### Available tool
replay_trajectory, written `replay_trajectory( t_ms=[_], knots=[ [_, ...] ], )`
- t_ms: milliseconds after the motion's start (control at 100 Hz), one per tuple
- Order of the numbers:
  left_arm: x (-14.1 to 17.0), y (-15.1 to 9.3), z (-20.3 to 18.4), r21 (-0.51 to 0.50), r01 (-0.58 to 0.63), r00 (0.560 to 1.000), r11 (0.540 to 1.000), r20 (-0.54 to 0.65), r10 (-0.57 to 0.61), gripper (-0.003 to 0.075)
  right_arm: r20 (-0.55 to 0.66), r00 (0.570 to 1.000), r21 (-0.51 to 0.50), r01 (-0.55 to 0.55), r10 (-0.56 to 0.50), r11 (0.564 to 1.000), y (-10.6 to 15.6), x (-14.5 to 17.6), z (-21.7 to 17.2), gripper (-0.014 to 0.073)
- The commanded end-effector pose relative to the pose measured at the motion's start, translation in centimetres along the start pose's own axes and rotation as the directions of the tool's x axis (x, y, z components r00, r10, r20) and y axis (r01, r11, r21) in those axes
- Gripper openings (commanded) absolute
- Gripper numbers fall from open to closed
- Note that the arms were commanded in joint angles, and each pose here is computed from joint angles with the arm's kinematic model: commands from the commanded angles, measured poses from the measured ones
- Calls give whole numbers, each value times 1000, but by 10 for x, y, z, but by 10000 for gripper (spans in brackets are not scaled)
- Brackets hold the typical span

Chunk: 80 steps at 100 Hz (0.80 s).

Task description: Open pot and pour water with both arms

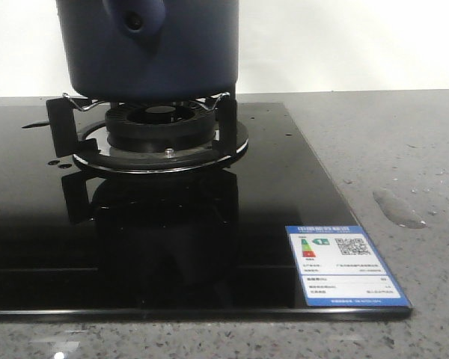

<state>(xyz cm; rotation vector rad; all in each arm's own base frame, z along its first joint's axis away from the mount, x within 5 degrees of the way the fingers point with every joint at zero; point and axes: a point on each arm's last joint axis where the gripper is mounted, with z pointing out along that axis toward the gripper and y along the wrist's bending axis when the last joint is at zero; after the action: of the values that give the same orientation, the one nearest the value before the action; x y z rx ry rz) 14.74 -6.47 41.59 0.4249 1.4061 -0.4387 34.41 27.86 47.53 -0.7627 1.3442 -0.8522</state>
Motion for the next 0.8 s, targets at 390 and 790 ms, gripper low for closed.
replay_trajectory(
  t_ms=[390, 790],
  knots=[
    [-14, -4, -3, 7, 9, 999, 1000, 48, -9, 262, -147, 948, 13, -283, 282, 959, -35, 13, -18, -42],
    [-14, -7, -2, 26, 12, 999, 1000, 46, -14, 262, -466, 678, -124, -686, 568, 717, -63, 54, -12, -43]
  ],
)
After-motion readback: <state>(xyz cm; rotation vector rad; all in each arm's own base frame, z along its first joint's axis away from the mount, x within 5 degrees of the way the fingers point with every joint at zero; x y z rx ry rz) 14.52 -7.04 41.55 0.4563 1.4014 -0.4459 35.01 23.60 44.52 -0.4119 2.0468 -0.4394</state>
